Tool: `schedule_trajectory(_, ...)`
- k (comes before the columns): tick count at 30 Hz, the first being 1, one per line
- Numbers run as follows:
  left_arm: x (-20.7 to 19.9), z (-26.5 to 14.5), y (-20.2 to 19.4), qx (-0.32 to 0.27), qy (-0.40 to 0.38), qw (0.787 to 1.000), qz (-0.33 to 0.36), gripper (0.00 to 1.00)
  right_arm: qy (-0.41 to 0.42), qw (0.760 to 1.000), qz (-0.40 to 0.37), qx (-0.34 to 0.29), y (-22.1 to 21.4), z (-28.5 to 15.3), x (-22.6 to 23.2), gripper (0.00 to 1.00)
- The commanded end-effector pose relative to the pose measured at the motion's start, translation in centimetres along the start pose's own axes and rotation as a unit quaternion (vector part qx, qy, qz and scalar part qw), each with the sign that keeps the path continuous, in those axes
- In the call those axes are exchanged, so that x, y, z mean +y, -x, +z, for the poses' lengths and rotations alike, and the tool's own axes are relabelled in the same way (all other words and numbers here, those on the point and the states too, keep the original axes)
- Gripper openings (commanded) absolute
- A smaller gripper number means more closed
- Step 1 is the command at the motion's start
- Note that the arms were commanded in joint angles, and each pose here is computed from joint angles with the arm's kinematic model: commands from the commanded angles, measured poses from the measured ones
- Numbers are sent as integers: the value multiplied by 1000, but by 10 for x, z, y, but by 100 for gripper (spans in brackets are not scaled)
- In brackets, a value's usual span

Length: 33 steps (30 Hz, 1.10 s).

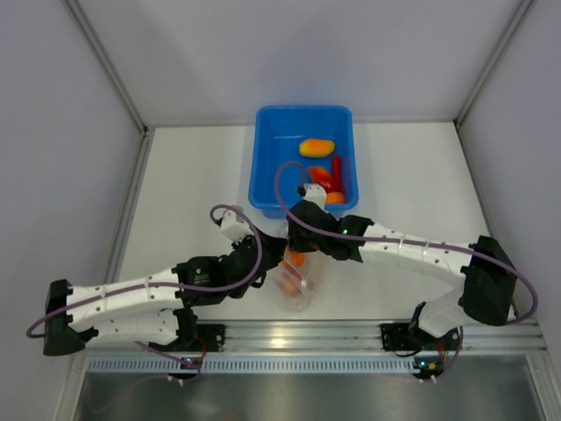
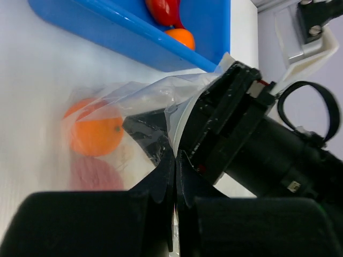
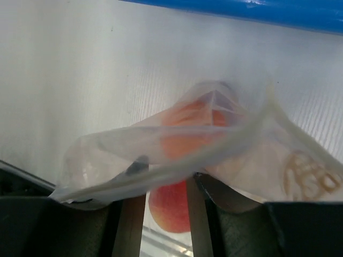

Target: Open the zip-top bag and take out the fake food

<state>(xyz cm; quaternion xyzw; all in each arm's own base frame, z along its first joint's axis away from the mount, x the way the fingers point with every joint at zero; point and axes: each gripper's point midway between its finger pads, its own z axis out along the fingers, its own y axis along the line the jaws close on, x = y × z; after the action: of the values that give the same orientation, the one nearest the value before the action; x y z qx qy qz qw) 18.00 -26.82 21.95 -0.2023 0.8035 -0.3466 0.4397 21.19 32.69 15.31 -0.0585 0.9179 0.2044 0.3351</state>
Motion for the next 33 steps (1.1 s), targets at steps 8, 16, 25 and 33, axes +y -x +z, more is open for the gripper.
schedule_trajectory(8,-11,-9,12,-12,-19,999,-36,0,-11,997,56,-47,-18,37,15,41)
schedule_trajectory(16,3,-10,13,-18,-14,999,-36,0,-9,999,28,-15,-47,56,17,52)
schedule_trajectory(25,20,-10,13,-27,-6,999,-32,0,62,997,43,-8,-62,58,41,62)
schedule_trajectory(33,35,-10,13,-34,-1,999,-39,0,87,996,3,18,-70,62,68,73)
